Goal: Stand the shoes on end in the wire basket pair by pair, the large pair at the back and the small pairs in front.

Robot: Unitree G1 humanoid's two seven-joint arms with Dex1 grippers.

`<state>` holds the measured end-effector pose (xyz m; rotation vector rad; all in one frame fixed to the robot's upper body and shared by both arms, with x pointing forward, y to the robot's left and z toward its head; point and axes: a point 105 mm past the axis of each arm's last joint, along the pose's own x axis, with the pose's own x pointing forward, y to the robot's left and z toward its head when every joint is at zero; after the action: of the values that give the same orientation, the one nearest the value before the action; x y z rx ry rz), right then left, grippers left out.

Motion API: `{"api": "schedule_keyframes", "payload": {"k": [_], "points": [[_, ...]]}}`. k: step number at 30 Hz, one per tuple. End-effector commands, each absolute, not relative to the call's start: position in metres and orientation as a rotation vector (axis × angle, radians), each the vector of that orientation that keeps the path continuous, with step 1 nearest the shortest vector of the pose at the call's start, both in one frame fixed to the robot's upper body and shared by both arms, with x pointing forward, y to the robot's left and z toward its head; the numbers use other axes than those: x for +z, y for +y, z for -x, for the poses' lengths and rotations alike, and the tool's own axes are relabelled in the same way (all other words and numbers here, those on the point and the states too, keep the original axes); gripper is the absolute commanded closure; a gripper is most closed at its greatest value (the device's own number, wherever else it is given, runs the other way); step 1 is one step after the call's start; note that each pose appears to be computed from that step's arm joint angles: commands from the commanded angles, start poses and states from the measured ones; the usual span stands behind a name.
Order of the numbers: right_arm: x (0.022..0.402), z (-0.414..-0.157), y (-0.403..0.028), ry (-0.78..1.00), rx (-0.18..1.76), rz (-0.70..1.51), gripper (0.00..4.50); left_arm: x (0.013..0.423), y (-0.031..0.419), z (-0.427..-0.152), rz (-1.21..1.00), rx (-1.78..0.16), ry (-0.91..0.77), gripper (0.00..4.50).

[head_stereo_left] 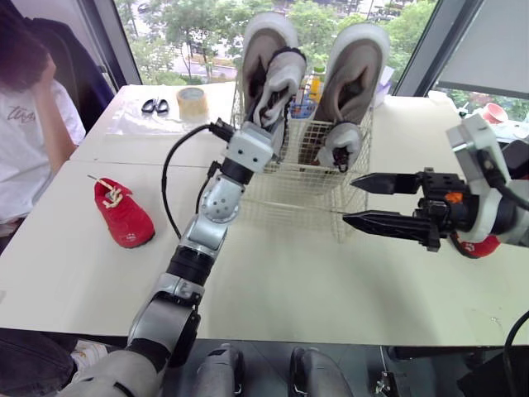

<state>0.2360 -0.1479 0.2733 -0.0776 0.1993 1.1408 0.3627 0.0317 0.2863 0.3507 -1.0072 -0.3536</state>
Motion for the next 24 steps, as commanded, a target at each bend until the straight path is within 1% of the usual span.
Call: {"api": "schedule_keyframes", "payload": {"k": [1,8,14,16,17,20,22,24], "points": [[0.285,-0.232,-0.147,0.132,1.139,0.095,0.0,0.279,0.024,-0.366,-0.345,-0.368,-0.994,4.14],[0.281,-0.236,-0.147,0.128,1.133,0.084,0.0,0.261,0.027,-0.366,-0.288,-0.375,-0.9,4.14],[0.278,-0.239,-0.144,0.127,1.145,0.089,0.0,0.256,0.033,-0.364,-0.293,-0.37,-0.884,4.14],[0.278,-0.241,-0.142,0.125,1.147,0.094,0.0,0.255,0.036,-0.363,-0.275,-0.375,-0.873,3.13],[0.277,-0.241,-0.142,0.124,1.149,0.095,0.0,0.255,0.037,-0.361,-0.268,-0.379,-0.872,2.72],[0.277,-0.243,-0.141,0.122,1.15,0.097,0.0,0.258,0.037,-0.355,-0.251,-0.394,-0.872,1.08],[0.276,-0.245,-0.141,0.118,1.144,0.102,0.0,0.262,0.038,-0.352,-0.242,-0.399,-0.868,0.15],[0.276,-0.247,-0.142,0.112,1.135,0.111,0.0,0.27,0.041,-0.346,-0.251,-0.425,-0.867,0.06]]}}
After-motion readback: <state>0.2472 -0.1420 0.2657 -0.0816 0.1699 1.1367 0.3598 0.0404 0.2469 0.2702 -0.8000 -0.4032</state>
